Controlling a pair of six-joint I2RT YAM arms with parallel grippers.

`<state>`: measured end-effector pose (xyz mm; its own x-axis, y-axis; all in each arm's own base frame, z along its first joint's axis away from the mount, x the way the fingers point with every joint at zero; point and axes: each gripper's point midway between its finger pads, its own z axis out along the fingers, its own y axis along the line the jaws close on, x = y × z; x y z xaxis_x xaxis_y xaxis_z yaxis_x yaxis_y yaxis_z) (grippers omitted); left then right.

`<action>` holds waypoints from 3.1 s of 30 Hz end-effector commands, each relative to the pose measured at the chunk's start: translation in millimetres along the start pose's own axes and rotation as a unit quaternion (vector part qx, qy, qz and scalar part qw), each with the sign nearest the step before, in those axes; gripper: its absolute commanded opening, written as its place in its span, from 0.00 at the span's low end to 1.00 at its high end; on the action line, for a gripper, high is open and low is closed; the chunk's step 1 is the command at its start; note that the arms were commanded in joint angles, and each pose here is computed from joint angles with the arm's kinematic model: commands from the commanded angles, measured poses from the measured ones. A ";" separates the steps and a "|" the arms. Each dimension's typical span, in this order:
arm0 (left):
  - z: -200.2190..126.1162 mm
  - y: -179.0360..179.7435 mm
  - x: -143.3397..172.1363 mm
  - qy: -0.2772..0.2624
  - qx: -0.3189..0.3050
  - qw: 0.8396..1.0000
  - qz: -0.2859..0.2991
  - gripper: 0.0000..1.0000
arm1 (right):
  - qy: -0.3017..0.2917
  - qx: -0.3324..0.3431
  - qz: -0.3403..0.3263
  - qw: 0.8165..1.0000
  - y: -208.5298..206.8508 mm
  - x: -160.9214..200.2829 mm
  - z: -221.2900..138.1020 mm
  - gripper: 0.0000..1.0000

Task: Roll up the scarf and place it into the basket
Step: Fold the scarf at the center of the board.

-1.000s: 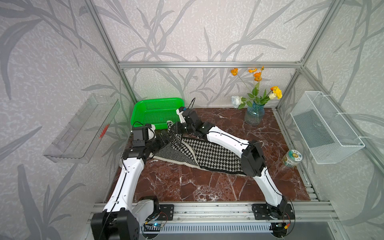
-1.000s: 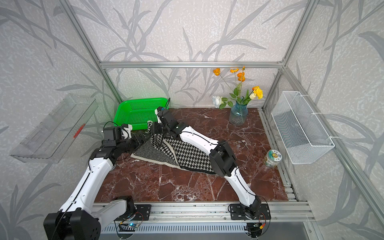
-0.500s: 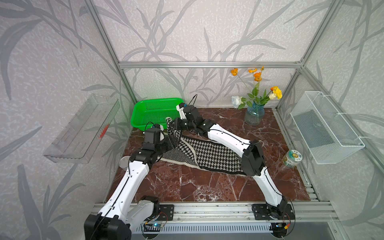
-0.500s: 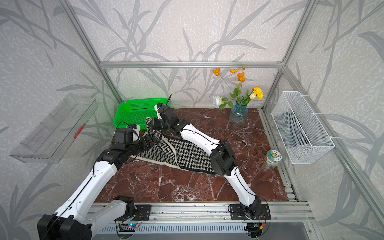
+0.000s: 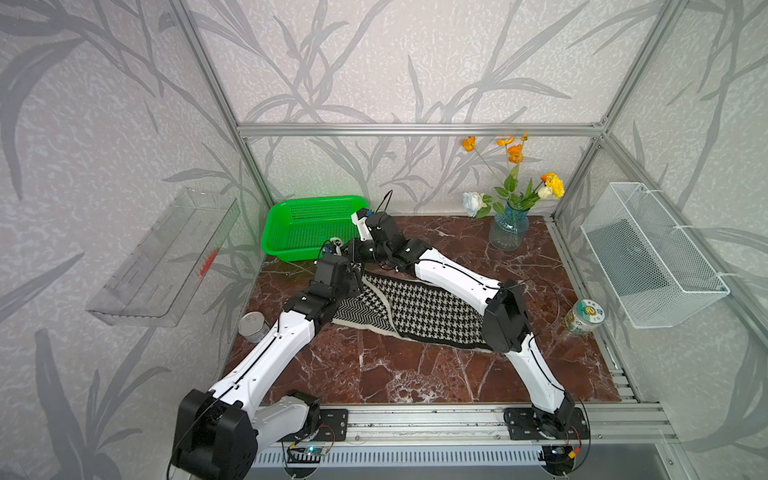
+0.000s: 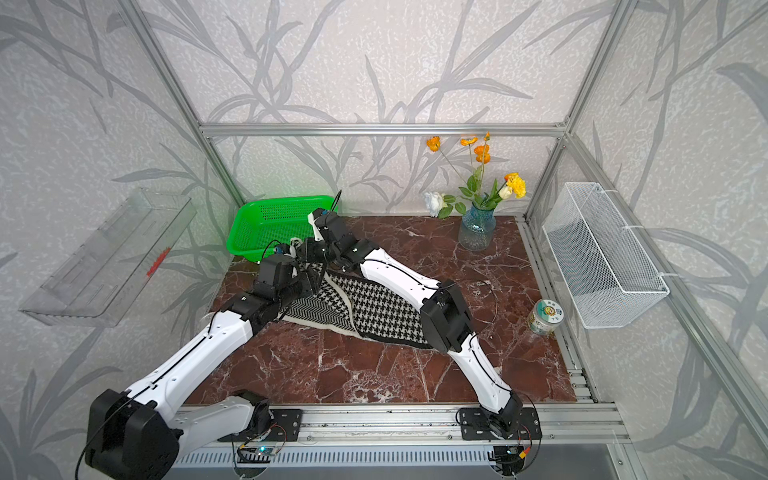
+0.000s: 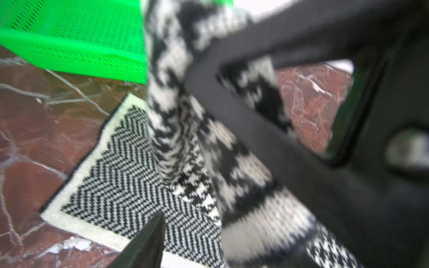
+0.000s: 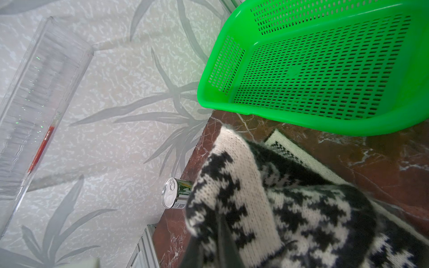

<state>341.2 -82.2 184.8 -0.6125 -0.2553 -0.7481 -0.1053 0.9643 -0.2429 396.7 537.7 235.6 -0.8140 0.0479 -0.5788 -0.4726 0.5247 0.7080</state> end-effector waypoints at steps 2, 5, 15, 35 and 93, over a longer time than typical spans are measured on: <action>-3.3 4.5 -18.5 -0.049 -0.016 0.999 0.008 0.64 | -0.011 -0.020 0.002 1.000 15.2 -10.2 -14.2 0.12; 0.8 -0.5 -19.5 -0.044 -0.009 0.999 0.008 0.60 | -0.011 -0.021 0.005 1.000 14.9 -9.8 -14.4 0.12; 12.9 -8.2 -11.1 -0.027 0.010 1.000 -0.001 0.47 | -0.016 -0.023 0.007 1.000 14.9 -13.8 -16.3 0.12; 19.3 -20.2 -16.7 -0.015 0.019 1.000 -0.007 0.09 | -0.017 -0.024 0.012 0.999 11.4 -15.9 -17.3 0.13; -235.9 -458.4 -181.8 0.055 0.728 0.682 -0.047 0.00 | -0.171 0.268 -0.058 0.946 -126.7 51.4 -409.9 0.99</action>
<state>347.3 -476.4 503.9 -0.7802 -0.1462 -0.6082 0.6090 0.0448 -0.7919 287.0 119.8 291.5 -0.5329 0.1782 -0.8272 -0.2187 0.9154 0.3380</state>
